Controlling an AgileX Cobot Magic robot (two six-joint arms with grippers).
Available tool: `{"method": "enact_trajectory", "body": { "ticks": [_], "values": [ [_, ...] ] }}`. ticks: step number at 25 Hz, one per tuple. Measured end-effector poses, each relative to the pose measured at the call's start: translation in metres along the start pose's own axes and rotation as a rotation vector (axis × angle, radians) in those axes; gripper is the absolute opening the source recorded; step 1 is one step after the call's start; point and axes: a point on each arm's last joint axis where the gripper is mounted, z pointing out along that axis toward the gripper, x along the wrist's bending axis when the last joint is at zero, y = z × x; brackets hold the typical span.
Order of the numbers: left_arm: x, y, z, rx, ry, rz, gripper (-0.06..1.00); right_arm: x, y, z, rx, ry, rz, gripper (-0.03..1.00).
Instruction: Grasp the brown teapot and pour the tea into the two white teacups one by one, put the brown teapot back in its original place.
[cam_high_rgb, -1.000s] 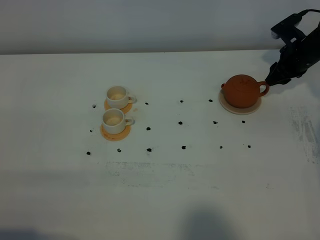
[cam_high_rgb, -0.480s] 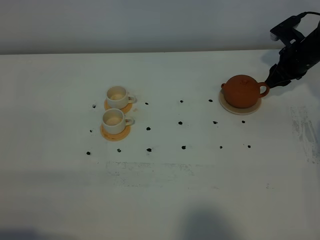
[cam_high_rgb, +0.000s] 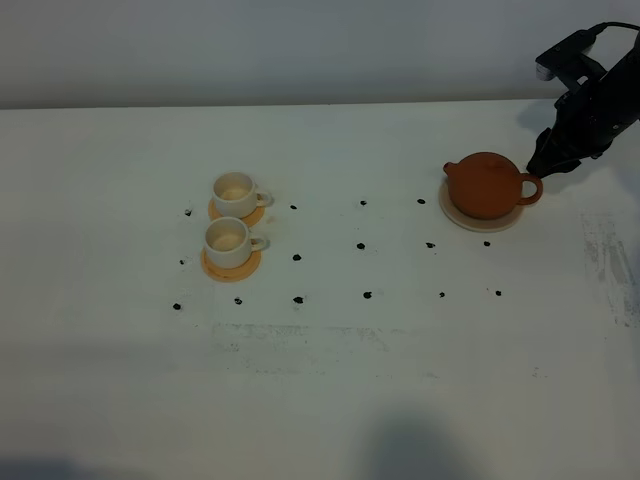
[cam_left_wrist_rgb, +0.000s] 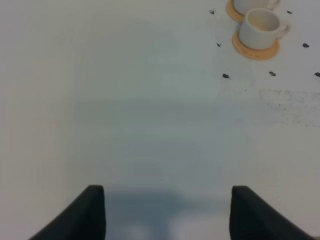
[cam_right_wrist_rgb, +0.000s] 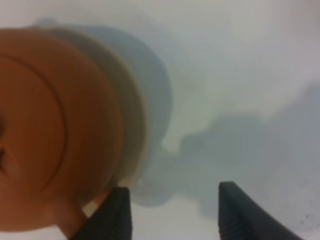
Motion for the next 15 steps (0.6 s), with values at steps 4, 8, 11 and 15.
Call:
{"method": "enact_trajectory", "body": {
  "ticks": [4,8,11,15],
  "values": [
    [0.0,0.0,0.0,0.0,0.0,0.0,0.52,0.001,-0.0006,-0.0006,0.009,0.011,-0.001,0.42],
    [0.0,0.0,0.0,0.0,0.0,0.0,0.52,0.0016,-0.001,-0.001,0.015,0.018,-0.001,0.42],
    [0.0,0.0,0.0,0.0,0.0,0.0,0.52,0.0029,-0.0023,-0.0009,0.028,0.032,-0.001,0.42],
    [0.0,0.0,0.0,0.0,0.0,0.0,0.52,0.0051,-0.0041,-0.0011,0.048,0.056,-0.001,0.42]
  ]
}}
